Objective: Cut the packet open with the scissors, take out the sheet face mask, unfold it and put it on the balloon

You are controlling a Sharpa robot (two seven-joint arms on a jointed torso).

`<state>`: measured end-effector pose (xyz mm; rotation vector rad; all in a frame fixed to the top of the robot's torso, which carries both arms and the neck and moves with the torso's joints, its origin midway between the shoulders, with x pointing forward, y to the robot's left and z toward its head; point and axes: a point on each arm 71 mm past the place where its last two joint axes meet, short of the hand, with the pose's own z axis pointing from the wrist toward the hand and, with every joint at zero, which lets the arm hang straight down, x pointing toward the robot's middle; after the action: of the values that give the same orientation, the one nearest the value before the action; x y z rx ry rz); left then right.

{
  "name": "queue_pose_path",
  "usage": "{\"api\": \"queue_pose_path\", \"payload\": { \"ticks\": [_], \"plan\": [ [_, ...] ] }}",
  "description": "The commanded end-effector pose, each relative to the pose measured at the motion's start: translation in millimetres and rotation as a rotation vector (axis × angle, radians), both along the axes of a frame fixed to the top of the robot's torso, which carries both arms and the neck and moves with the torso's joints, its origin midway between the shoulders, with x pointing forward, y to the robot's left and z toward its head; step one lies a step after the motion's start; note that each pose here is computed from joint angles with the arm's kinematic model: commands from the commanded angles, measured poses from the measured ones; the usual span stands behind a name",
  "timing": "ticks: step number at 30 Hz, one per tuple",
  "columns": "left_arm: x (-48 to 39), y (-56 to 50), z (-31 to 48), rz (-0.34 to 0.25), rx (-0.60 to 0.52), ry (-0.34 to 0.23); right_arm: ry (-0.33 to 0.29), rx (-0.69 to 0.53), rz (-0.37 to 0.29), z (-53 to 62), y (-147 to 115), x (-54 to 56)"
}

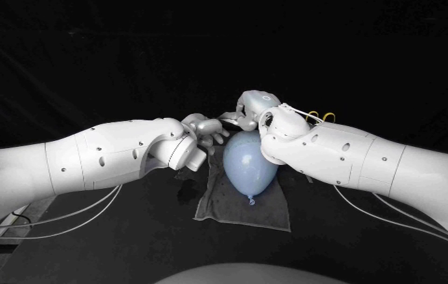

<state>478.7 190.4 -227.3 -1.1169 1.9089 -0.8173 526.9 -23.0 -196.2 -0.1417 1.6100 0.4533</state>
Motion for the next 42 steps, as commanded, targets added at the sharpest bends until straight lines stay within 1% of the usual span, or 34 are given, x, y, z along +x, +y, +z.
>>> {"api": "queue_pose_path", "payload": {
  "ticks": [1,7,12,14,17,27,32,37,42],
  "plan": [
    [0.6,-3.8,3.0,-0.012,-0.038,-0.021,0.028,0.003,0.029,-0.5,5,-3.9],
    [-2.9,-11.6,4.7,-0.094,-0.056,-0.027,0.024,0.006,0.024,-0.1,5,-3.8],
    [-5.5,-15.1,6.2,-0.139,-0.064,-0.035,0.019,0.007,0.017,0.0,4,-2.3],
    [-6.1,-16.0,6.8,-0.149,-0.068,-0.042,0.017,0.008,0.018,0.2,4,-2.4],
    [-6.0,-15.8,7.2,-0.146,-0.074,-0.047,0.017,0.011,0.023,0.5,5,-3.6],
    [-3.7,-12.1,5.6,-0.083,-0.083,-0.031,0.014,0.027,0.045,2.3,6,-11.3],
    [-3.1,-10.0,5.0,-0.059,-0.084,-0.026,0.013,0.03,0.05,2.8,6,-13.4],
    [-3.0,-9.1,4.9,-0.047,-0.091,-0.022,0.014,0.029,0.049,2.6,5,-13.4],
    [-3.7,-8.7,4.8,-0.05,-0.094,-0.018,0.014,0.027,0.045,2.3,3,-12.4]
  ]
}}
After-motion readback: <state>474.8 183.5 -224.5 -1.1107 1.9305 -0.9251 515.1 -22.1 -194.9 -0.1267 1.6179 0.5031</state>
